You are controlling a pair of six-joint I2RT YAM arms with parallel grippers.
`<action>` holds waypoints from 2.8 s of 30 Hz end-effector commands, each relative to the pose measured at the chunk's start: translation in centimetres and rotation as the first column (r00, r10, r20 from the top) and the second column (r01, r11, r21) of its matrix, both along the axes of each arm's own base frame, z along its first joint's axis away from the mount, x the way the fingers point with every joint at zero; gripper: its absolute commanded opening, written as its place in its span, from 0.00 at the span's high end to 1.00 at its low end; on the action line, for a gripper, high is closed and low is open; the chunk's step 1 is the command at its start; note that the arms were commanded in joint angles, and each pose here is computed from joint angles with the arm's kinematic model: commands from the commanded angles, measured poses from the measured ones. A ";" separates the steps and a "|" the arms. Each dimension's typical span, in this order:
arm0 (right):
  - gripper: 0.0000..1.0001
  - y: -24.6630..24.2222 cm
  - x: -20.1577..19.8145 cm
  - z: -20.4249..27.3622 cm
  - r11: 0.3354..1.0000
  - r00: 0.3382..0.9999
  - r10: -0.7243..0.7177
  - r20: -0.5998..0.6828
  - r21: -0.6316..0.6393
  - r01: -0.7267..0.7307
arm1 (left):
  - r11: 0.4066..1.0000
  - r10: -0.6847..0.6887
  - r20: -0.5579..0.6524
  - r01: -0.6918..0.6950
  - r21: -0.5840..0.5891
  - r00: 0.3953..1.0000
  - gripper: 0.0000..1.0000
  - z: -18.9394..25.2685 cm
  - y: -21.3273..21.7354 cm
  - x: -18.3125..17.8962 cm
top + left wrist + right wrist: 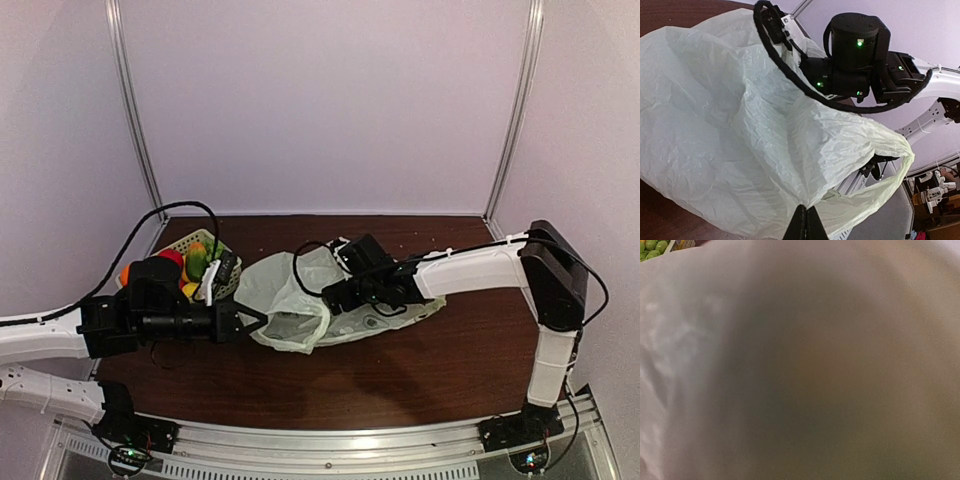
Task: Untie the knot of the plastic bag and take out the fruit
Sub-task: Reach into the gripper in the takeout bag, then pick up the fake fruit from the takeout bag.
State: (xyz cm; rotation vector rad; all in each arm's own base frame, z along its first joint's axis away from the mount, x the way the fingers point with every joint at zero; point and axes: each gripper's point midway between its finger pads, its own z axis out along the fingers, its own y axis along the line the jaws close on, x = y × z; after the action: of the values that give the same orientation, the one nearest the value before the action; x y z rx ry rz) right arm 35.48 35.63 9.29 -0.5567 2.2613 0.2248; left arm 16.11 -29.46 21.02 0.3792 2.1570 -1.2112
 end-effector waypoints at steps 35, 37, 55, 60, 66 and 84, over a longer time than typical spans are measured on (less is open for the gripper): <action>0.03 7.5 -1.4 0.5 0.900 0.974 0.226 -0.027 0.388 -0.199 | 0.976 0.143 0.091 -0.156 0.154 0.986 0.13 6.4 6.1 5.3; 0.03 7.2 -1.5 0.5 0.901 0.975 0.222 -0.025 0.388 -0.195 | 0.967 0.178 0.076 -0.189 0.173 0.981 0.11 5.5 6.7 7.6; 0.03 7.0 -1.3 1.2 0.901 0.980 0.197 -0.012 0.397 -0.176 | 0.938 0.138 0.069 -0.153 0.312 0.988 0.03 -2.3 0.7 24.1; 0.03 7.3 -0.8 1.2 0.902 0.982 0.187 -0.009 0.397 -0.168 | 0.943 0.119 0.039 -0.125 0.309 0.992 0.03 -5.4 -0.7 26.6; 0.04 8.2 0.0 1.3 0.901 0.983 0.181 -0.009 0.403 -0.162 | 0.934 0.113 0.006 -0.108 0.341 0.994 0.03 -8.7 -1.5 28.7; 0.09 10.3 2.8 -2.0 0.926 0.982 0.184 -0.042 0.341 -0.159 | 0.927 0.054 -0.092 -0.016 0.376 0.994 0.68 -14.6 -2.1 28.3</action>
State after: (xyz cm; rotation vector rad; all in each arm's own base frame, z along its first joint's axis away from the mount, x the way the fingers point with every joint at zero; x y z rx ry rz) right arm 37.37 45.96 8.37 -0.5612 2.1568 0.7637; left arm 43.91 -31.06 6.33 0.4149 2.5044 -0.7719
